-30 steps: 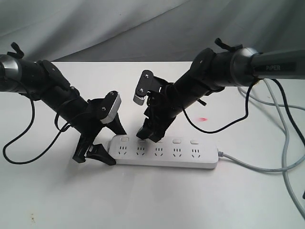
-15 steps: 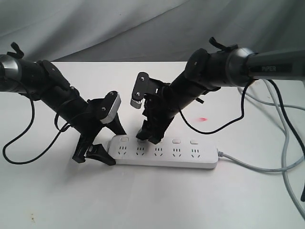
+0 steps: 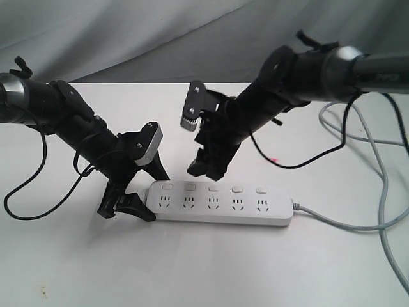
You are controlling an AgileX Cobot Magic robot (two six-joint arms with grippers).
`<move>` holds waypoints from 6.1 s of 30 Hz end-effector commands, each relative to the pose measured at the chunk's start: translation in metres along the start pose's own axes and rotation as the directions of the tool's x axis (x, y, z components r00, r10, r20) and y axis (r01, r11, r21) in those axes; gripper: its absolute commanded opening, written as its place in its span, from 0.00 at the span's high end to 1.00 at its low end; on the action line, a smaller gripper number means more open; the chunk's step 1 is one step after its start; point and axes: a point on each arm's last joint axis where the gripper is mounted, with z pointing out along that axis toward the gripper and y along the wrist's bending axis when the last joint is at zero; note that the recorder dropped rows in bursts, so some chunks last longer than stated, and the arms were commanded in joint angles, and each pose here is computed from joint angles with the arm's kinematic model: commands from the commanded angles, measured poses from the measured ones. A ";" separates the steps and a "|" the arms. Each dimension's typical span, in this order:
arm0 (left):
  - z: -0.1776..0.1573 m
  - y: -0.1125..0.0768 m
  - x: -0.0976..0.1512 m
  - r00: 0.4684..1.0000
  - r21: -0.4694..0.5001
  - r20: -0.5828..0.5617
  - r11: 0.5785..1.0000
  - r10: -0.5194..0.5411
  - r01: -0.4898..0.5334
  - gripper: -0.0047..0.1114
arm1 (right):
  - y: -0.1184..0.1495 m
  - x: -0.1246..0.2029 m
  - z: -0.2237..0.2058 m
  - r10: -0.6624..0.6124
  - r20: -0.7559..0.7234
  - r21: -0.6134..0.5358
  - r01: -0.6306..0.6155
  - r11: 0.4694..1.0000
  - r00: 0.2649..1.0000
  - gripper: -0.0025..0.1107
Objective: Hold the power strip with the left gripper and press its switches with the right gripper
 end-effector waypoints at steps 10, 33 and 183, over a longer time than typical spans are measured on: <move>-0.001 0.001 -0.005 1.000 -0.010 0.019 1.000 0.001 -0.001 0.76 | -0.005 0.035 -0.030 0.082 0.082 -0.043 -0.078 0.996 0.993 0.38; -0.001 0.002 -0.005 1.000 -0.012 0.018 1.000 0.001 -0.001 0.76 | -0.003 0.056 0.002 0.137 0.061 -0.070 -0.133 0.989 0.989 0.38; -0.001 0.002 -0.005 1.000 -0.012 0.018 1.000 0.001 -0.001 0.76 | -0.011 0.122 -0.048 0.199 0.090 -0.004 -0.200 0.980 0.976 0.38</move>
